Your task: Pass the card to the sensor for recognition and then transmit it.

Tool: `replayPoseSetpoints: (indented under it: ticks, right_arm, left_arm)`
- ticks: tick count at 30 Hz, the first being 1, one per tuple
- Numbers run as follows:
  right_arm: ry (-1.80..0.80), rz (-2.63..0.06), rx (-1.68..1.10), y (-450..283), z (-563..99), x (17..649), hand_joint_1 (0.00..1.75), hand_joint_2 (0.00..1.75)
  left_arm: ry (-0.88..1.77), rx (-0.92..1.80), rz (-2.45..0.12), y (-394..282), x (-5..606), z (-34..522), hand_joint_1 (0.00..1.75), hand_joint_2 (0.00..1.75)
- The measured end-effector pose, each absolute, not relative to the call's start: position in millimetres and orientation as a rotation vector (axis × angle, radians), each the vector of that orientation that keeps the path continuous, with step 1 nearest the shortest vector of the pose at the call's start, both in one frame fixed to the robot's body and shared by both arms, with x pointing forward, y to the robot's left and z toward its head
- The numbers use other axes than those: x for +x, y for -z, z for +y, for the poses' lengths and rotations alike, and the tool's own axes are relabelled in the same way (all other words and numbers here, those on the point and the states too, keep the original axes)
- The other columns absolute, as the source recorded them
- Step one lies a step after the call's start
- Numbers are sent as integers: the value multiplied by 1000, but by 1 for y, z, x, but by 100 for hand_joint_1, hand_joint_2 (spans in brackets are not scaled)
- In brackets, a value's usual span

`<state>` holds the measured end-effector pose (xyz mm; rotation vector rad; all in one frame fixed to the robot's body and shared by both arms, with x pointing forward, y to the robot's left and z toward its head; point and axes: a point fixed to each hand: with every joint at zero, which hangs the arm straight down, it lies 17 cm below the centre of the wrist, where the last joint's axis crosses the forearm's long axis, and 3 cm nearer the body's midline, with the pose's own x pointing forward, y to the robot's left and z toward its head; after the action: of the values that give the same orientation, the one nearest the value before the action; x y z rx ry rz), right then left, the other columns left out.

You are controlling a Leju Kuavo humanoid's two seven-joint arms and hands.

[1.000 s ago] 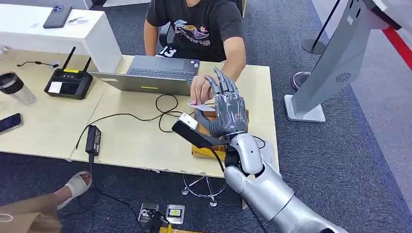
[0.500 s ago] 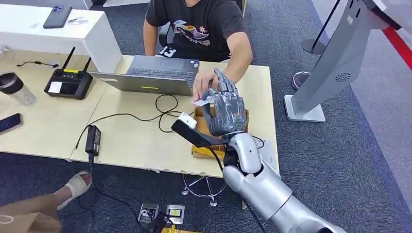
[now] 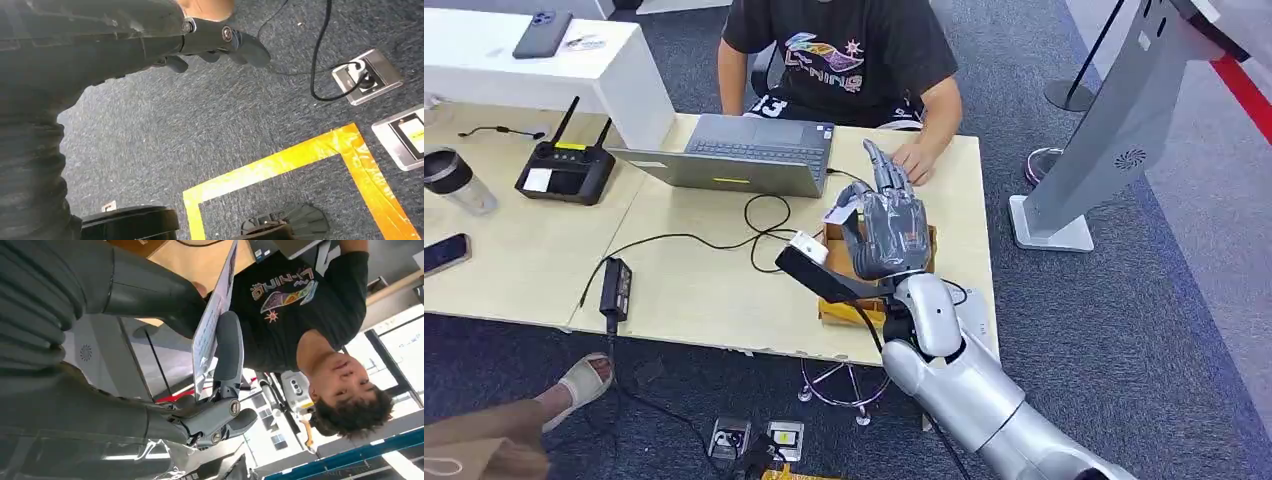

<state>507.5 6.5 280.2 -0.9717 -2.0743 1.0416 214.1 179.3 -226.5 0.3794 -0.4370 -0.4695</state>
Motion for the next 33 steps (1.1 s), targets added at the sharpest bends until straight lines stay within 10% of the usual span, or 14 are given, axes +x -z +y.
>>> replayPoseSetpoints:
  ticks: [33]
  right_arm:
    - [-898,-1737,-1099,-194,-130,547,175,175]
  left_arm:
    - [578,409,-491,224,218,179,0,175]
